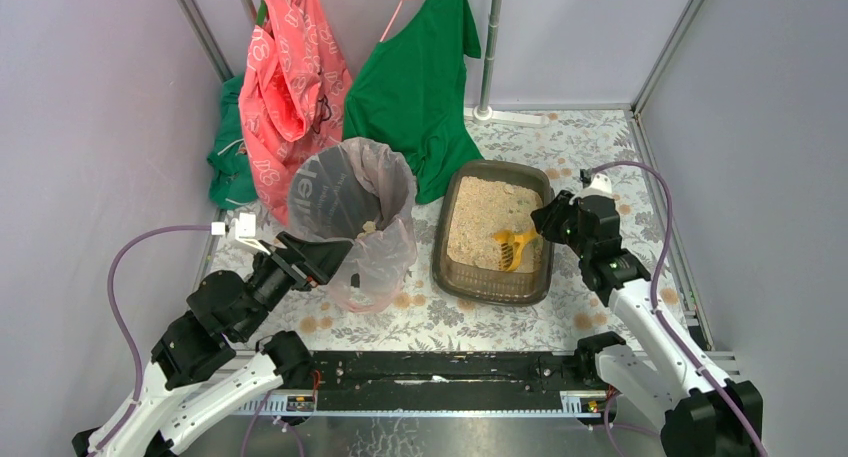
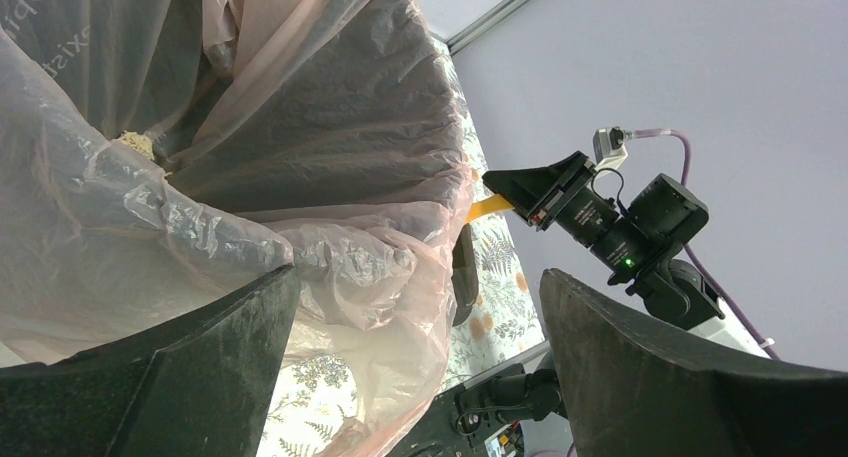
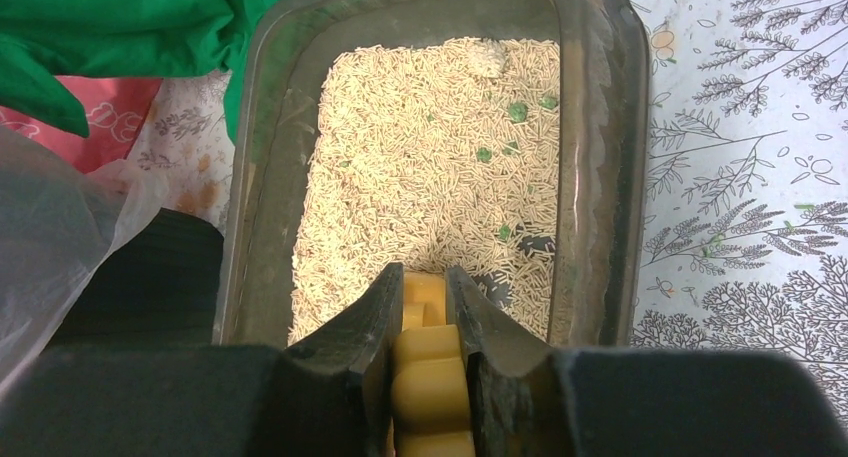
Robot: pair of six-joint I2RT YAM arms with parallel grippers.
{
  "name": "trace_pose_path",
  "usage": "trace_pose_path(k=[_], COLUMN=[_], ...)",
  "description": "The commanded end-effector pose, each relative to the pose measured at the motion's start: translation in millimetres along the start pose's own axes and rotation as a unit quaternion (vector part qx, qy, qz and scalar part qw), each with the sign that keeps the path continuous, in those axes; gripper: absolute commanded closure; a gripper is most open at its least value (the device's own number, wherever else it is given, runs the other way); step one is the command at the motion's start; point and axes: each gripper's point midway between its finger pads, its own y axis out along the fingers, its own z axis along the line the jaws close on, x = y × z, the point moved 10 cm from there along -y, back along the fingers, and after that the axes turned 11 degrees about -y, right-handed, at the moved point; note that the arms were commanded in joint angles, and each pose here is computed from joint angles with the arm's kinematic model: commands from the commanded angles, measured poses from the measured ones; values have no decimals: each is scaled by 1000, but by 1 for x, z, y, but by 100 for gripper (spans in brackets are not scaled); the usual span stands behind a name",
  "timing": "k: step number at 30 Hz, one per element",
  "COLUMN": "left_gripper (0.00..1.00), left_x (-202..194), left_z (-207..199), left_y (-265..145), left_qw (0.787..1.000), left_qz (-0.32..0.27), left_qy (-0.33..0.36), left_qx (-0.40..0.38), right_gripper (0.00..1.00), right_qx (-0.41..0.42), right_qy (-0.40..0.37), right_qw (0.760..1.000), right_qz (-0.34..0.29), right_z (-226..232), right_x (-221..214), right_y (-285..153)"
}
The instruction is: Clean the litter box
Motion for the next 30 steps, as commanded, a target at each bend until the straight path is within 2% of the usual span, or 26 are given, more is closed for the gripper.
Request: trace_pose_path(k=[1,7,15,26,30], left_gripper=[3,3,3,3,3], left_x=[2,4,3,1,1], left_z=[-6,-6,-10,-10,-10], left_y=[-1,-3,4,5,3], left_qw=[1000,1000,1000,1000,1000], left_qz=[0,0,7,12,13], left_qy=[2,8,17,9,5], left_qx=[-19,-10,-9,-20,-24], right_gripper=[100,100,100,100,100], right_qx=[-25,6,39,101,118], right_qy=[-12,53,93,121,131], right_qw=[999,997,992,983,981], right_qz=[45,48,81,95,81], right_z=[-9,-14,-15,-6,-3], right_x=[-22,-65,-94,-100,-97], right_y=[5,18,30,41,38])
